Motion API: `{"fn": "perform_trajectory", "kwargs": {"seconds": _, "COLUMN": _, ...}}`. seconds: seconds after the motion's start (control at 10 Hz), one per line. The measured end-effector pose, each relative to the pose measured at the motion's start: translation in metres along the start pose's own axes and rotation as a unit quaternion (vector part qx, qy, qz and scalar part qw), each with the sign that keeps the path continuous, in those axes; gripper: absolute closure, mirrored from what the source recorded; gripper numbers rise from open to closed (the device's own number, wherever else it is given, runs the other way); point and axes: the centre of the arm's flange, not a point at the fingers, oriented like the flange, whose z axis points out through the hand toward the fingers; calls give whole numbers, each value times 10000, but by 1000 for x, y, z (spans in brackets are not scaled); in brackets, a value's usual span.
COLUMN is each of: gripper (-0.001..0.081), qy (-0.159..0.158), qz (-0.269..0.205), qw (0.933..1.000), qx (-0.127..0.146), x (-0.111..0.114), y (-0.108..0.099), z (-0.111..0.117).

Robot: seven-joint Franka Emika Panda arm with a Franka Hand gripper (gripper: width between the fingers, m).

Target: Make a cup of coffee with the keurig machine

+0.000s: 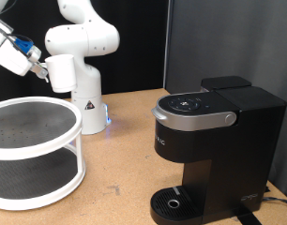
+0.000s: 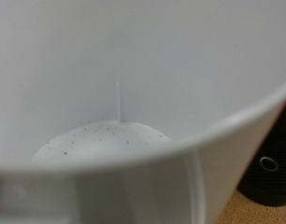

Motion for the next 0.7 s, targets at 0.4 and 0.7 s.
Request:
{"fn": "perform_trajectory", "kwargs": {"seconds": 0.4, "gripper": 746, "qy": 492, "qz": 360, "qw": 9981, "qx": -51, "x": 20, "y": 8, "z": 21}}
{"fn": "perform_trajectory", "kwargs": {"seconds": 0.7, "gripper": 746, "qy": 586, "qz": 803, "qw": 9947, "qx": -247, "x": 43, "y": 25, "z": 43}}
